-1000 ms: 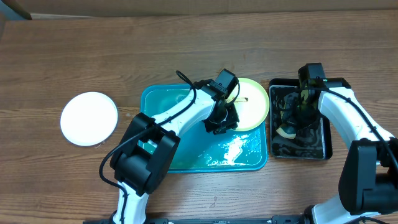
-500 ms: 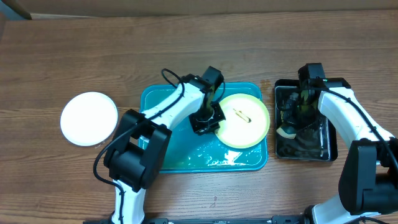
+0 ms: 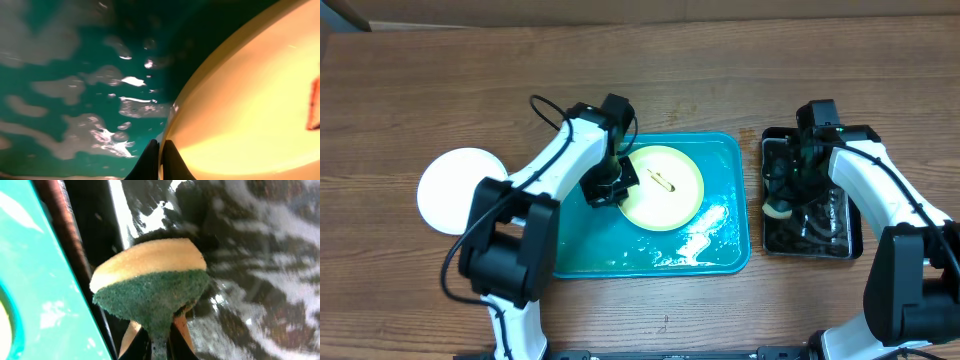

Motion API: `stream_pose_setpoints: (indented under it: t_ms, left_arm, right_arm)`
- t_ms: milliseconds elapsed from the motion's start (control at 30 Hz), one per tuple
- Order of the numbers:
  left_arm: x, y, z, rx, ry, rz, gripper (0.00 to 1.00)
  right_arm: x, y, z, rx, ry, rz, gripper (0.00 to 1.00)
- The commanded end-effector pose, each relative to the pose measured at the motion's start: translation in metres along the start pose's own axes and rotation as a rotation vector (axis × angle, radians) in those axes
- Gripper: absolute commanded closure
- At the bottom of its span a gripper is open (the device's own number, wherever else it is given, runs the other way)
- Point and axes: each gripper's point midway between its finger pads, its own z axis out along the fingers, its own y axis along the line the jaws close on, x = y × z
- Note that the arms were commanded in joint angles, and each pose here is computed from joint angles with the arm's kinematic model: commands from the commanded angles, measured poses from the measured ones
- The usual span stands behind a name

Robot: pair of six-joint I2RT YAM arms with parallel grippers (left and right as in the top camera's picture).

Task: Clean dirty plates on tray and stack at the side
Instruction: 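Move left gripper to the yellow plate's rim and grip it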

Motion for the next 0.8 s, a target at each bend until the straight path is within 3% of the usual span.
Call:
stream_pose_setpoints:
  t_ms: [0, 200, 400, 767]
  left_arm:
    - [-0.008, 0.004, -0.038, 0.005, -0.128, 0.140, 0.96]
    - [-0.001, 0.010, -0.043, -0.014, -0.115, 0.260, 0.96]
    - [0.000, 0.022, -0.042, -0.079, -0.107, 0.282, 0.96]
    - [-0.002, 0.027, -0.043, -0.106, -0.119, 0.281, 0.96]
  right_arm:
    - [-0.007, -0.001, 0.000, 0.012, -0.061, 0.005, 0.94]
    - [-0.010, 0.014, 0.005, -0.061, -0.079, -0.060, 0.96]
    - [0.009, 0.048, 0.003, -0.226, -0.012, -0.190, 0.96]
    - [0.005, 0.034, 0.003, -0.120, -0.025, -0.135, 0.96]
